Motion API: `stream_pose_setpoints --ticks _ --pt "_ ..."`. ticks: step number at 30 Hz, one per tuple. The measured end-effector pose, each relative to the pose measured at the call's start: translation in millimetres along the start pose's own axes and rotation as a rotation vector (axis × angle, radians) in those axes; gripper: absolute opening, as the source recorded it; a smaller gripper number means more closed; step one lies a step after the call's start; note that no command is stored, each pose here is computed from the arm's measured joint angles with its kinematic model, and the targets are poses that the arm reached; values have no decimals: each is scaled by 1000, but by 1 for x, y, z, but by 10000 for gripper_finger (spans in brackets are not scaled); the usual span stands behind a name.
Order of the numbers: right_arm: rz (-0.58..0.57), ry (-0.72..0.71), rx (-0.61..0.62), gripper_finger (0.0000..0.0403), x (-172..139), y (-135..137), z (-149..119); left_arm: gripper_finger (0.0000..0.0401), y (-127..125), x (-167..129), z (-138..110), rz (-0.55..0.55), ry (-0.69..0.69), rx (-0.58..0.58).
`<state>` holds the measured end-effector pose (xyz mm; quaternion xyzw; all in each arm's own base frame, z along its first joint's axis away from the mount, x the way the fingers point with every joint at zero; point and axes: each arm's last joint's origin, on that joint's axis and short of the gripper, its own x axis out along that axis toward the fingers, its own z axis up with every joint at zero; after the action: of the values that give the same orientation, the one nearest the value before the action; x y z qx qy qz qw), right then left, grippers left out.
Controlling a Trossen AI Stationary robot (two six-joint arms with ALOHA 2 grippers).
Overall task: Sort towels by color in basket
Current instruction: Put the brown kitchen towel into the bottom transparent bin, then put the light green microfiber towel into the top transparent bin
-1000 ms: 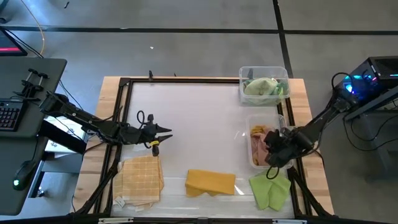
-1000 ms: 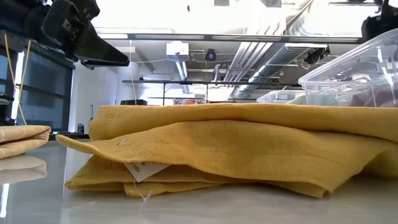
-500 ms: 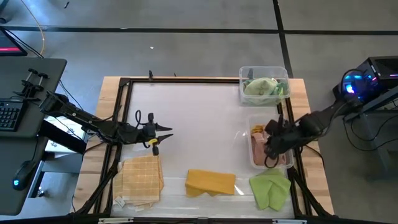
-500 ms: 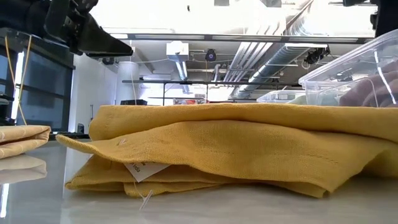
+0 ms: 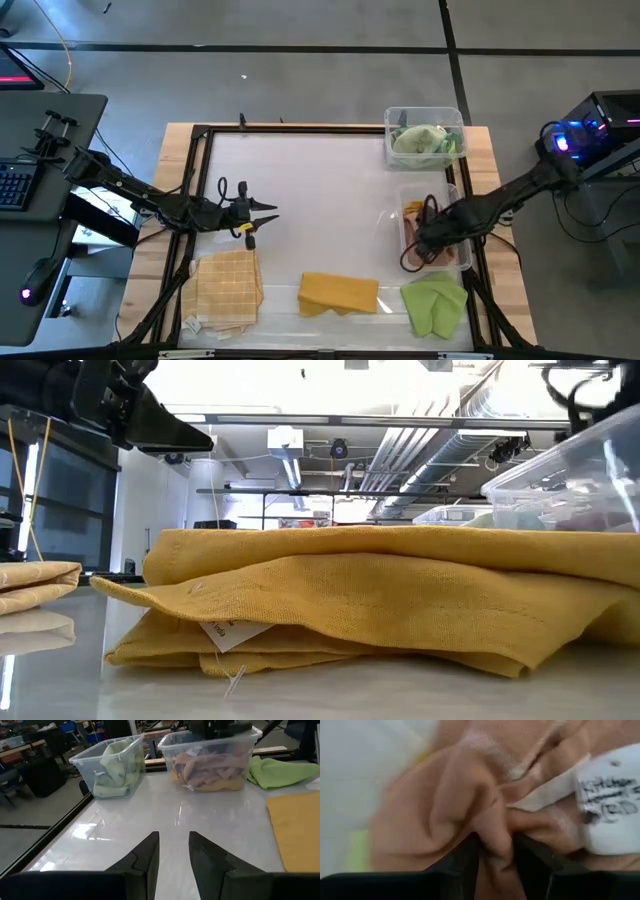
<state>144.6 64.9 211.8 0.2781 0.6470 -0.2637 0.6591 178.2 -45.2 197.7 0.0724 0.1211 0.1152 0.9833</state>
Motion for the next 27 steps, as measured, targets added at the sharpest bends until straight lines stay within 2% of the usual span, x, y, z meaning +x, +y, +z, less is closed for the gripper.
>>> stream_pose_setpoints --ticks 3,5,9,14,17,21,24,27 --pt "-57 27 -36 117 13 -2 4 94 0 0 0 0 0 0" --pt "-93 24 -21 118 10 -2 7 94 0 0 0 0 -2 -1" --pt "-140 -69 -13 119 -21 -3 11 94 0 0 0 -1 -2 0" --pt "-44 -154 6 119 -75 5 13 94 0 0 0 -1 -2 -1" --pt "70 -268 0 119 -103 16 16 94 0 0 0 -1 -1 -3" --pt "190 -405 -79 119 -122 38 23 94 0 0 0 -1 -2 -19" --pt "177 -478 -140 119 -123 51 37 94 0 0 1 -1 -7 -22" --pt "103 -518 -125 119 -115 58 59 94 0 0 1 -1 -11 -24"
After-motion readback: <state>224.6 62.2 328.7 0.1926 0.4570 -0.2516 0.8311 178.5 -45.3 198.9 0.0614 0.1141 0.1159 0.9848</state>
